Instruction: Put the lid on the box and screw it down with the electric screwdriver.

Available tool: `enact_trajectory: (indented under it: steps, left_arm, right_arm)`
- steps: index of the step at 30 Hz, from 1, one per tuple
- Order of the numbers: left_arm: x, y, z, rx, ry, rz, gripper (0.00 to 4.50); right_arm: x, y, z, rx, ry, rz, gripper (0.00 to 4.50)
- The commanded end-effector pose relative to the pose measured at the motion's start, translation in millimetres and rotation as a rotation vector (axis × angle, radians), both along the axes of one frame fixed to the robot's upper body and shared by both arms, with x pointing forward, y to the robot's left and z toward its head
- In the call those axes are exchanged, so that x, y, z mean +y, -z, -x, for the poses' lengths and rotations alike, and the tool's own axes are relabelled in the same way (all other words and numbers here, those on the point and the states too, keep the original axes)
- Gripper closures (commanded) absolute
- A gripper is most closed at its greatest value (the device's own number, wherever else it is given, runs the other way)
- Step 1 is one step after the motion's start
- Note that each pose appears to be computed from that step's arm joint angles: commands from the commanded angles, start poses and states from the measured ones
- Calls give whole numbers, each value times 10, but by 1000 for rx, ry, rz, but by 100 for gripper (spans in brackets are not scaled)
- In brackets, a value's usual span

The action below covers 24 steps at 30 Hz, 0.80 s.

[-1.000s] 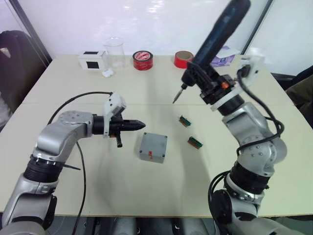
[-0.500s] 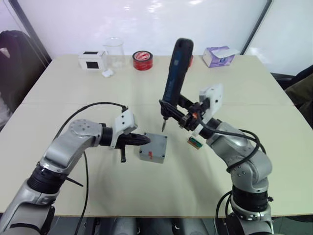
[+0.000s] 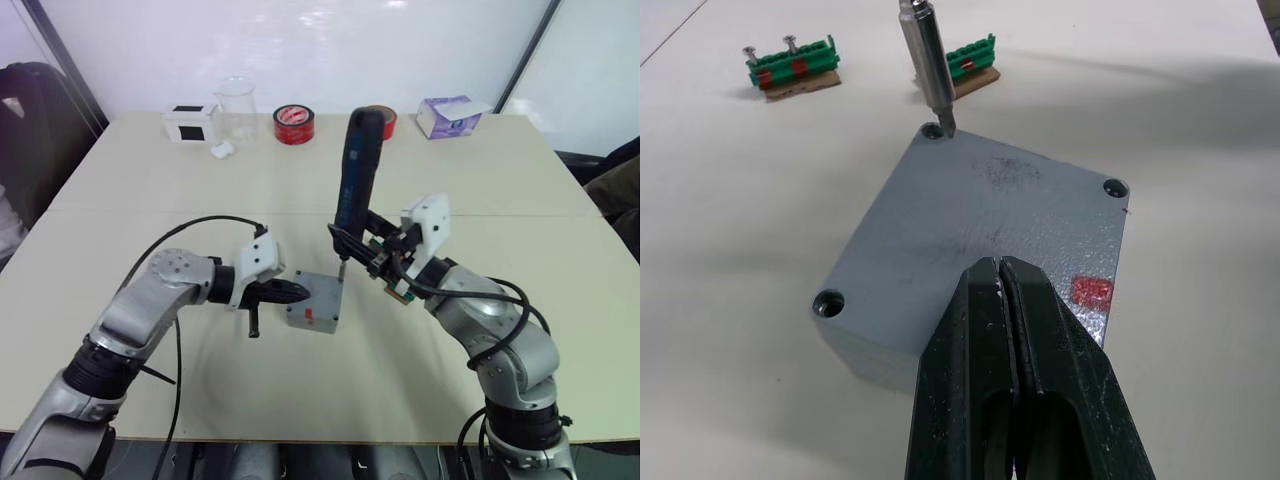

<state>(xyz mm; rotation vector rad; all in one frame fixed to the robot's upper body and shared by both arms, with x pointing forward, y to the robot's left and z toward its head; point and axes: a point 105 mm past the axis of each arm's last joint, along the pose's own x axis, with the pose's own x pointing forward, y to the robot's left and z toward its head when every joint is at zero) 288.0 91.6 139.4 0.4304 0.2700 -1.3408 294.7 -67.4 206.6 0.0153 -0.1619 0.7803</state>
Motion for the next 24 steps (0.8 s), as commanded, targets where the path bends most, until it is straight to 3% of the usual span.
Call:
enact_trajectory:
  steps: [1,10,24]
  left_arm:
    - [-13,8,12,-4,16,-18,450]
    - [8,47,-16,-8,13,-28,450]
    - [16,152,14,10,12,-43,450]
  right_arm:
    - [-5,-113,19,-59,23,-38,271]
    - [23,-116,29,-57,29,-86,271]
    - [19,437,52,78,31,78,271]
